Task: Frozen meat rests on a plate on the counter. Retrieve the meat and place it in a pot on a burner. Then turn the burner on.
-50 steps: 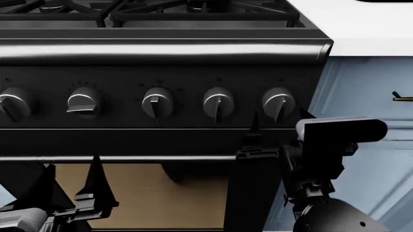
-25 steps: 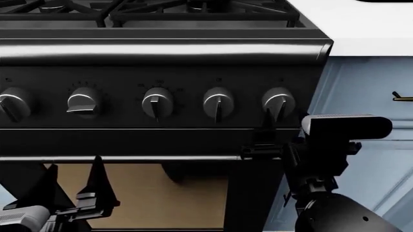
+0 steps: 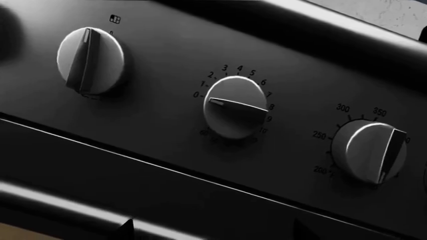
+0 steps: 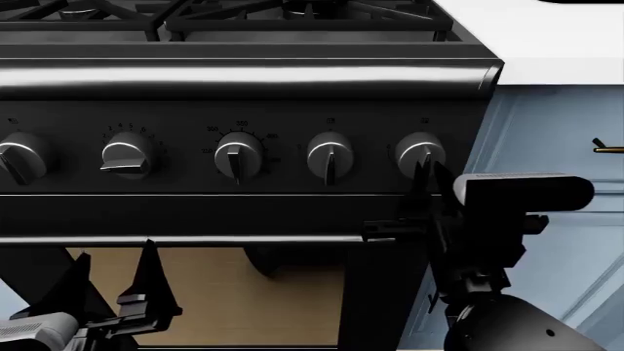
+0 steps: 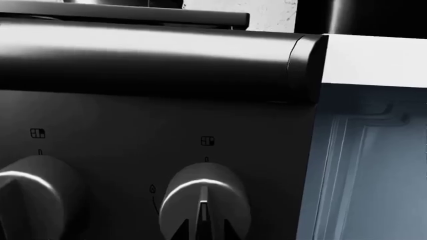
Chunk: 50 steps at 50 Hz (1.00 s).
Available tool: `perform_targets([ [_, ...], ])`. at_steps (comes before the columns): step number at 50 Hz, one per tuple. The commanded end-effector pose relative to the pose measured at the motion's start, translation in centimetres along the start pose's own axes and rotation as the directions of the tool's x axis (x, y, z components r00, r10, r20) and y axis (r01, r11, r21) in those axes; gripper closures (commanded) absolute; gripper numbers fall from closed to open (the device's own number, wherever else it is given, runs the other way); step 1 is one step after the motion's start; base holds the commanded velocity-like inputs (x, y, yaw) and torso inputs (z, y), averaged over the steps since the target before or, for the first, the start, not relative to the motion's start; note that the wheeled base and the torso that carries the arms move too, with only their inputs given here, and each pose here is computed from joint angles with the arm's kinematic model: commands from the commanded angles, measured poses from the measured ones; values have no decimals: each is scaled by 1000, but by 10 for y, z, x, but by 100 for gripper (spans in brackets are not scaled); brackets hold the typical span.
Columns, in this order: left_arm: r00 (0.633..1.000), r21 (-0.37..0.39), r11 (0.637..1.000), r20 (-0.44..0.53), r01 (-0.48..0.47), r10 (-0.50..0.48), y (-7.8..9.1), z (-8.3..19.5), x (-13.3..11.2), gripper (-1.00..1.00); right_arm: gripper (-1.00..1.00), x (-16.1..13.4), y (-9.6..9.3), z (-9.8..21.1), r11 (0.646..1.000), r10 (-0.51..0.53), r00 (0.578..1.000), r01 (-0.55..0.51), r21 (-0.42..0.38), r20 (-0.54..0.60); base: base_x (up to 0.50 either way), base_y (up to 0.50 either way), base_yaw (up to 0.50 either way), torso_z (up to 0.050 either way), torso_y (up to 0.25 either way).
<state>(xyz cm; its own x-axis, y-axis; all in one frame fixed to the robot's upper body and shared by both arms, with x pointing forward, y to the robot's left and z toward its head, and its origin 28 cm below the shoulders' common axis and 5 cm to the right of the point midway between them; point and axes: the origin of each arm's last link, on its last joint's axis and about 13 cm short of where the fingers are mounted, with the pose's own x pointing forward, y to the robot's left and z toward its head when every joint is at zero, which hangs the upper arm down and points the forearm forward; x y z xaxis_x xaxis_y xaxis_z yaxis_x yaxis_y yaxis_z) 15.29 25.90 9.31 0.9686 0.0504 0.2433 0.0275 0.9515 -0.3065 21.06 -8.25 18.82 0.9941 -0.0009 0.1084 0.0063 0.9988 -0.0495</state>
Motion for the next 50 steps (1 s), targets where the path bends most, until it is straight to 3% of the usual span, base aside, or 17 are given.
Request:
perform_targets([
  [1,1000,-5,1000,-2,-6,6,1,0,-1,-100,100,3,0,-1,999,26,1000,-26,-18,-7,13,0,3,0,0],
  [14,1000,-16,1000,6,-13,13,2,1,-1,-100,100,11,-6,-4,982,46,998,-51,-180,-33,3,0,2,0,0],
  [25,1000,-17,1000,10,-17,17,2,2,-2,-100,100,12,-11,-5,965,49,998,-59,-255,-46,2,0,2,0,0],
  [37,1000,-19,1000,13,-19,19,2,2,-2,-100,100,12,-15,-4,916,33,999,-40,-399,-23,4,0,1,0,0],
  [50,1000,-21,1000,18,-17,17,2,4,-2,-100,100,10,-15,-1,875,39,999,-32,-483,5,2,0,0,0,0],
])
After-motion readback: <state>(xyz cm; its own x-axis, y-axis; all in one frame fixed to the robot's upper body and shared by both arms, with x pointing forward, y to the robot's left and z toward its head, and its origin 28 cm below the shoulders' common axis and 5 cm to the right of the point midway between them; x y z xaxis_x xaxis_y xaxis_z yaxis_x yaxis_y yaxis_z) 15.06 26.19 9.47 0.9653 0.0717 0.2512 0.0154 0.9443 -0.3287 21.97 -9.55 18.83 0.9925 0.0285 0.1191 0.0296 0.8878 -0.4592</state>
